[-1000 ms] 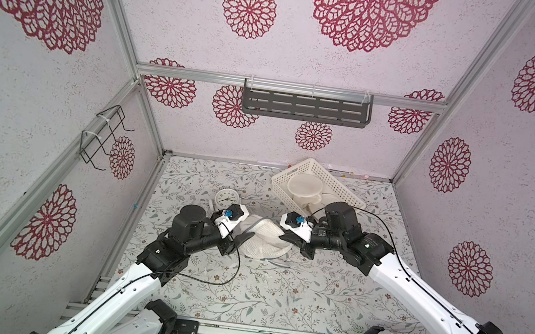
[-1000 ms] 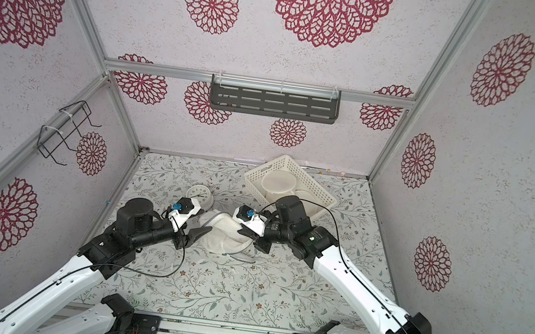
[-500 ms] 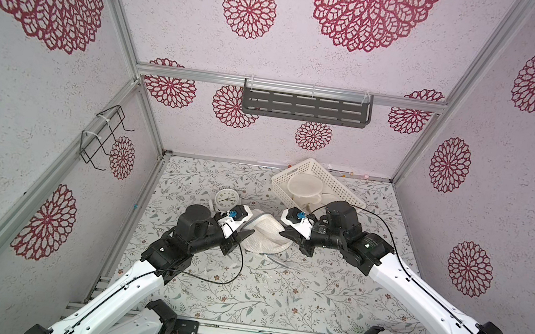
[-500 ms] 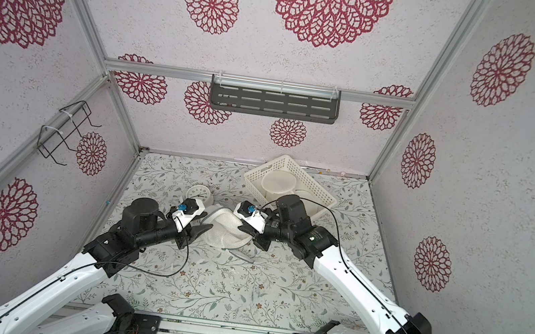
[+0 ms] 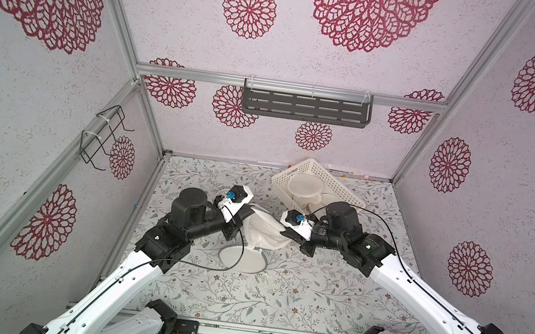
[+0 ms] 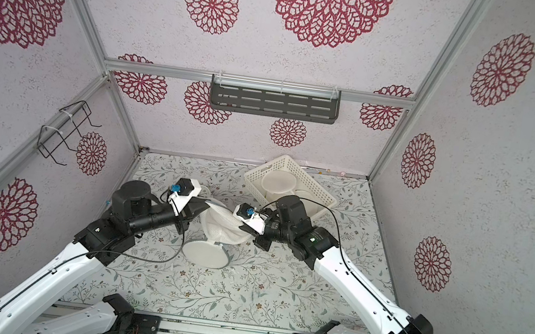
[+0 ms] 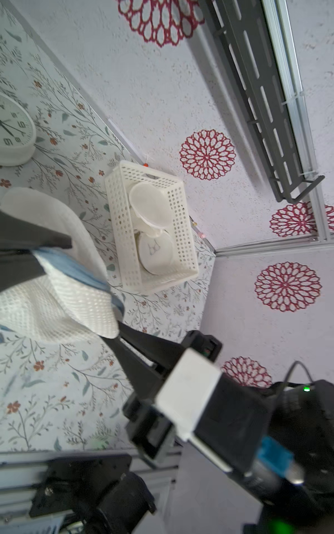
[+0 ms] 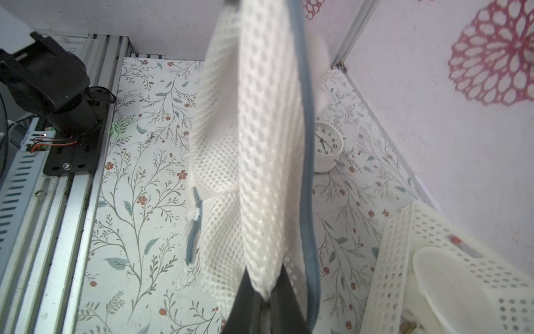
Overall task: Turn the laundry bag inside out
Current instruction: Turn over the laundry bag.
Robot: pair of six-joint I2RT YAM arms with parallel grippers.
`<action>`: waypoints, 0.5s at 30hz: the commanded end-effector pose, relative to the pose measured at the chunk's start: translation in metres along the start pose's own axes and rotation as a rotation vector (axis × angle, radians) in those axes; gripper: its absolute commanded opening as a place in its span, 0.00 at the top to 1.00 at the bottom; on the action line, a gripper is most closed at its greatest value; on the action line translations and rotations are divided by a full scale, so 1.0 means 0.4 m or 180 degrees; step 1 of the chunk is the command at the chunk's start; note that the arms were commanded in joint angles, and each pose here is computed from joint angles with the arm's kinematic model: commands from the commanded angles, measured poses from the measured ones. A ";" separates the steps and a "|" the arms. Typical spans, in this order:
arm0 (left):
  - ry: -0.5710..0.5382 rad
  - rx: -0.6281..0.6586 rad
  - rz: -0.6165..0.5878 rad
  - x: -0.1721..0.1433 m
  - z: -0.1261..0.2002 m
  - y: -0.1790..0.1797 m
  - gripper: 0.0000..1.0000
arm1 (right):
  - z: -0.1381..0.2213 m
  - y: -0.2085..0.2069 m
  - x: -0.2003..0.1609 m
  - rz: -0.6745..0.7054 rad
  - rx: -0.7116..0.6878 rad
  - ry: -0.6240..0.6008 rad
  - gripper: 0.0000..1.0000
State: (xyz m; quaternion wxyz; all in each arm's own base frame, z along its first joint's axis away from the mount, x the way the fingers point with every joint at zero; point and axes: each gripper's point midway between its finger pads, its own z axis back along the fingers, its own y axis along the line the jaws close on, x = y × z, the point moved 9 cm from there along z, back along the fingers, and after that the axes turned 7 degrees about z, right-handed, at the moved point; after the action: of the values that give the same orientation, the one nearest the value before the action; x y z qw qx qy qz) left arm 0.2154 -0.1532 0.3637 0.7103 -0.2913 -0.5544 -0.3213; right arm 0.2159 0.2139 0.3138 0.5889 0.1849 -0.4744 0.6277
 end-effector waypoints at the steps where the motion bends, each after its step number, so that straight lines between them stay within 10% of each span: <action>1: -0.0082 -0.0252 0.0504 0.036 -0.017 0.017 0.99 | 0.018 0.034 -0.004 0.0446 0.0025 0.0116 1.00; 9: 0.0255 -0.0379 0.1426 0.012 -0.120 0.084 0.90 | 0.049 0.070 0.050 0.1099 -0.0070 -0.0149 1.00; 15: 0.0443 -0.0061 0.1670 -0.051 -0.157 0.136 0.59 | 0.083 0.061 0.070 0.1112 -0.0348 -0.0381 1.00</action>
State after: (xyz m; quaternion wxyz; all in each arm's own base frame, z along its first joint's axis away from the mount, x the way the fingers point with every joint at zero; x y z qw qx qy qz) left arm 0.2820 -0.1746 0.3279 0.7950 -0.4197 -0.3940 -0.1914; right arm 0.1841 0.2089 0.3207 0.4904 0.1057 -0.5202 0.6912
